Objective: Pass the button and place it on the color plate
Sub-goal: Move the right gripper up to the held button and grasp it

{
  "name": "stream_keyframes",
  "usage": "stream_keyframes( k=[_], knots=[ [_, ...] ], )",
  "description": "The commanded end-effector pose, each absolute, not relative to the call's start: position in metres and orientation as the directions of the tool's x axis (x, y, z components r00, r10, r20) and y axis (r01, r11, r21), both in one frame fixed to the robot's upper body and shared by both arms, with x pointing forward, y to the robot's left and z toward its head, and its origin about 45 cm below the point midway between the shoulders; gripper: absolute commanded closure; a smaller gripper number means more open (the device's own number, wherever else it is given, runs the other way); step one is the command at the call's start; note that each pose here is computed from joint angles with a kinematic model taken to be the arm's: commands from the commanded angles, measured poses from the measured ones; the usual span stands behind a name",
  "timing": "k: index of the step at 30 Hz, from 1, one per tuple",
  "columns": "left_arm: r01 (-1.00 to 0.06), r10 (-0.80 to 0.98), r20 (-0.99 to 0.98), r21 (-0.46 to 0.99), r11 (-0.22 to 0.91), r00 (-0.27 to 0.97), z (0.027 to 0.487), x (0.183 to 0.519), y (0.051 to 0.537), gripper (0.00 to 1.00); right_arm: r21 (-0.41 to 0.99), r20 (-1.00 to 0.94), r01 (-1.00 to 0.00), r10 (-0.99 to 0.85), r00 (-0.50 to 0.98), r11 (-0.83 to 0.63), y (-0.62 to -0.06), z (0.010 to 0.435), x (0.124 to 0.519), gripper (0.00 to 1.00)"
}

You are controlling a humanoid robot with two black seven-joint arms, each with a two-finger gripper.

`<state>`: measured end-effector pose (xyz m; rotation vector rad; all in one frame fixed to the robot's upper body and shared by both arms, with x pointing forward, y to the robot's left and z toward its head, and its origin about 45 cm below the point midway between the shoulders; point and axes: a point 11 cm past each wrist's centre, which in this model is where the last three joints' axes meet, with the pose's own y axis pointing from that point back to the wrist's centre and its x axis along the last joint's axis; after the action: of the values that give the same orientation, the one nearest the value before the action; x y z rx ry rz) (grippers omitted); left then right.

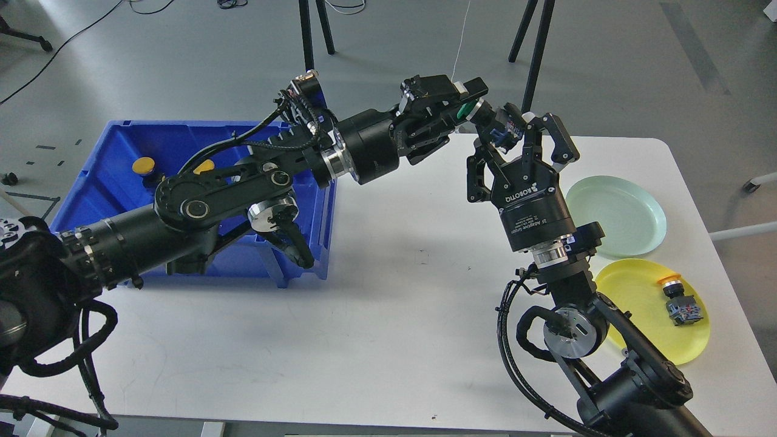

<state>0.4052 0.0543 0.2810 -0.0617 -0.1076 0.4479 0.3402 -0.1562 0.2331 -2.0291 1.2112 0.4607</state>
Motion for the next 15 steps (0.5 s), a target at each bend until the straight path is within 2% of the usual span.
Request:
stream_keyframes(
  k=[1,12,15],
  knots=[
    [-0.431,0.437,0.091,-0.079,0.899,0.895,0.2795,0.4051,0.0546,0.86,-0.407,-0.616,-0.862,-0.607,0.502,-0.301,-0.1558,0.2365,0.3403,1.0],
    [-0.434,0.44,0.091,-0.079,0.898,0.893,0.279,0.4049,0.0547,0.87,-0.403,-0.617,-0.865,-0.611,0.497,-0.298,-0.1567,0.2355,0.3409,0.99],
    [-0.434,0.44,0.091,-0.079,0.898,0.893,0.279,0.4049,0.0547,0.88,-0.399,-0.618,-0.87,-0.616,0.489,-0.29,-0.1586,0.2351,0.3419,0.89]
  ],
)
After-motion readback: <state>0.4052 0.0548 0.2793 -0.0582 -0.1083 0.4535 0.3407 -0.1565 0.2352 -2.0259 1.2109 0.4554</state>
